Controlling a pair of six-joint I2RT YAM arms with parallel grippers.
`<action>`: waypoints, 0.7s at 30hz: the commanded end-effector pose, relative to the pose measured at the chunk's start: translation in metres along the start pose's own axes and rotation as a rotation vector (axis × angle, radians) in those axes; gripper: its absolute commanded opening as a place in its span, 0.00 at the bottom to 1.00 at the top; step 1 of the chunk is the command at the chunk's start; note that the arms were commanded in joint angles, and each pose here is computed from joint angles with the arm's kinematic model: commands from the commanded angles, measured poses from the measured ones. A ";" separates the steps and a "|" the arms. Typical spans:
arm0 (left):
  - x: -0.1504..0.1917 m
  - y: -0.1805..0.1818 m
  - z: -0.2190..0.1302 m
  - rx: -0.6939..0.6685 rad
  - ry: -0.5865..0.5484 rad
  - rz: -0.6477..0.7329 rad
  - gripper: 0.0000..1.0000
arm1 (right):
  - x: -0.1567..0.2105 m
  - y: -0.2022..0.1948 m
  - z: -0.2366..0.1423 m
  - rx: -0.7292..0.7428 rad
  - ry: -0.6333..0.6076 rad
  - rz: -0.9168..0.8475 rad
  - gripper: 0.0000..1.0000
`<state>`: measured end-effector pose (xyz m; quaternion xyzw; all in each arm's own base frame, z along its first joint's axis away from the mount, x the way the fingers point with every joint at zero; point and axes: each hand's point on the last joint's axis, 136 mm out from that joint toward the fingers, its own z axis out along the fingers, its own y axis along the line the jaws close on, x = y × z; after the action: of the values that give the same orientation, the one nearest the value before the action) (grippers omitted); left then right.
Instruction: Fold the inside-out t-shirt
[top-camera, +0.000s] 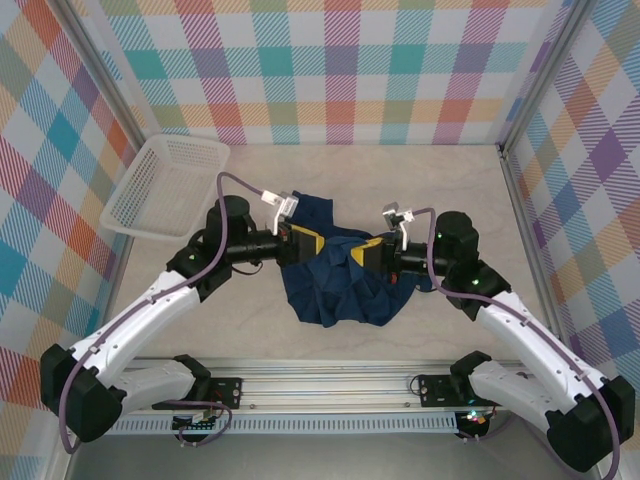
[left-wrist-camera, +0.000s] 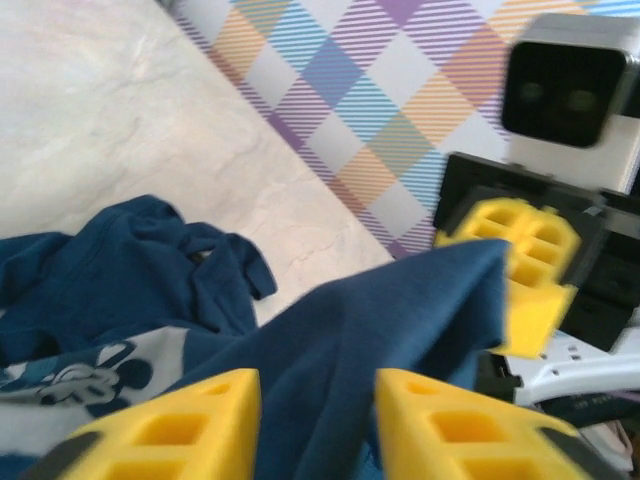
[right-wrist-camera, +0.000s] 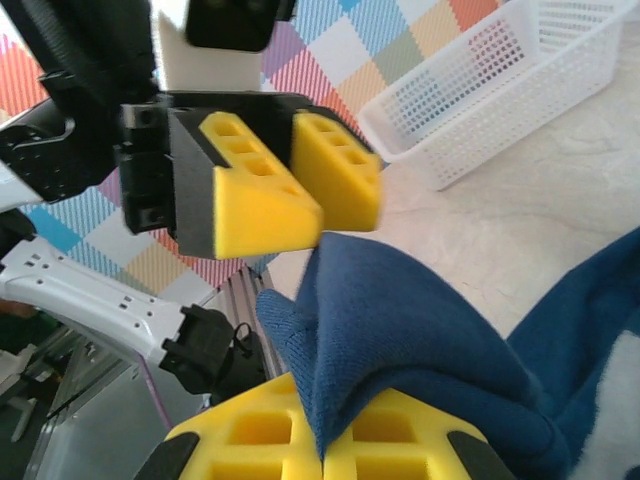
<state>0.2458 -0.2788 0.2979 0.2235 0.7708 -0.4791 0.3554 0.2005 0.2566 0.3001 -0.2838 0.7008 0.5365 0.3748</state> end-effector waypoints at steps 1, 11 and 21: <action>-0.008 0.020 -0.010 -0.148 -0.018 -0.018 0.45 | -0.014 0.013 0.000 -0.074 -0.045 -0.035 0.00; 0.021 0.002 -0.038 -0.356 -0.003 0.270 0.81 | -0.022 -0.007 0.009 -0.010 -0.069 0.074 0.00; 0.020 0.019 0.003 -0.657 0.119 0.565 0.90 | -0.019 -0.011 0.010 0.002 -0.058 0.105 0.00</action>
<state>0.2238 -0.2900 0.2620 0.3423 0.8123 -0.1697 0.4407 0.2201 0.2636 0.2937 -0.2252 0.7201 0.5566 0.3478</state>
